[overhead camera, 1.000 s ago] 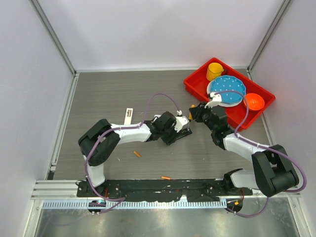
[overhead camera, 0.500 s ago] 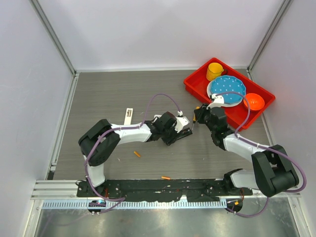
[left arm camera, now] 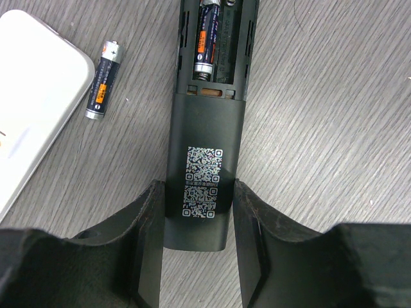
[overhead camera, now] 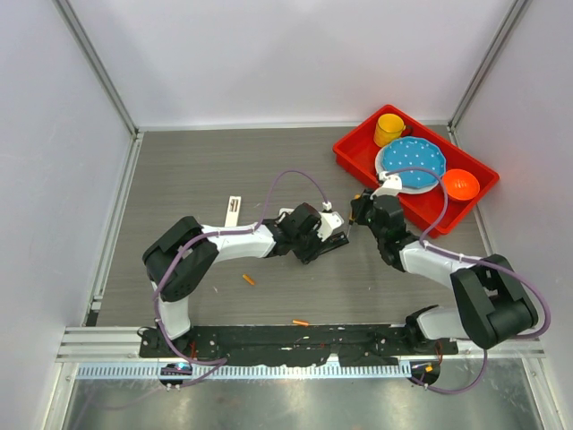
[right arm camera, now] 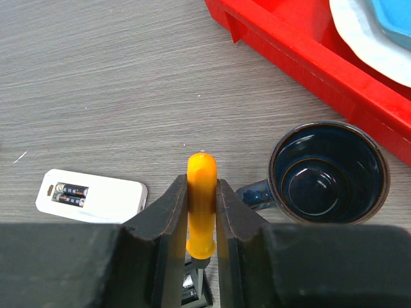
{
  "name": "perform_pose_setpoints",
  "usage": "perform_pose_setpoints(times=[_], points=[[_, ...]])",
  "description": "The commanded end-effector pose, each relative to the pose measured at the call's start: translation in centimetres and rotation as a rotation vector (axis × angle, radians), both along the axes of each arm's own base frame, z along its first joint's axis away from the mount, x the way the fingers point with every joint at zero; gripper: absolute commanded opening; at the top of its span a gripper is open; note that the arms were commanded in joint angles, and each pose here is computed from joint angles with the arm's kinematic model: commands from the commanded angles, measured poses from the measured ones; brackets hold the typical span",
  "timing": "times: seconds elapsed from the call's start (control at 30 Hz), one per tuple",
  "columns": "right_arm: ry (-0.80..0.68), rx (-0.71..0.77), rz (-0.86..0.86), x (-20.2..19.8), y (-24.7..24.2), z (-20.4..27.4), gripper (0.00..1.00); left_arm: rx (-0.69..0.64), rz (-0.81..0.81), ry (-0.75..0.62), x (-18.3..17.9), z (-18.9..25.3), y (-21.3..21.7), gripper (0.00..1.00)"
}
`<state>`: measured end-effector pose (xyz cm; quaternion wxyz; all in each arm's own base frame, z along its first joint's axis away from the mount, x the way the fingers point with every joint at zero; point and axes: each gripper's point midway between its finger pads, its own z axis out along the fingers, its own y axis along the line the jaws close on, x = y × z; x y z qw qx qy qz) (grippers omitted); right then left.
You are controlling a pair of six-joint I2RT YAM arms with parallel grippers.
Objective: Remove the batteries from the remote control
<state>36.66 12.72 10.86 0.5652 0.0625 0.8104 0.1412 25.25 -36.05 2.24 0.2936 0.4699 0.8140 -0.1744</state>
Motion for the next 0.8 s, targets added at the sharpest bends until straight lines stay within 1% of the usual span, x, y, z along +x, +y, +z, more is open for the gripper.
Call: perform_pose_setpoints(times=[0.0, 0.37, 0.77], points=[[-0.099, 0.039, -0.027, 1.7, 0.6, 3.1, 0.01, 0.119, -0.081, 0.183, -5.3, -3.9, 1.6, 0.00], [-0.112, 0.054, -0.032, 2.2, 0.9, 3.2, 0.02, 0.120, -0.080, 0.184, -5.3, -3.9, 1.6, 0.00], [-0.081, 0.067, -0.007, 2.2, 1.7, 1.9, 0.01, 0.123, -0.079, 0.185, -5.3, -4.0, 1.6, 0.00]])
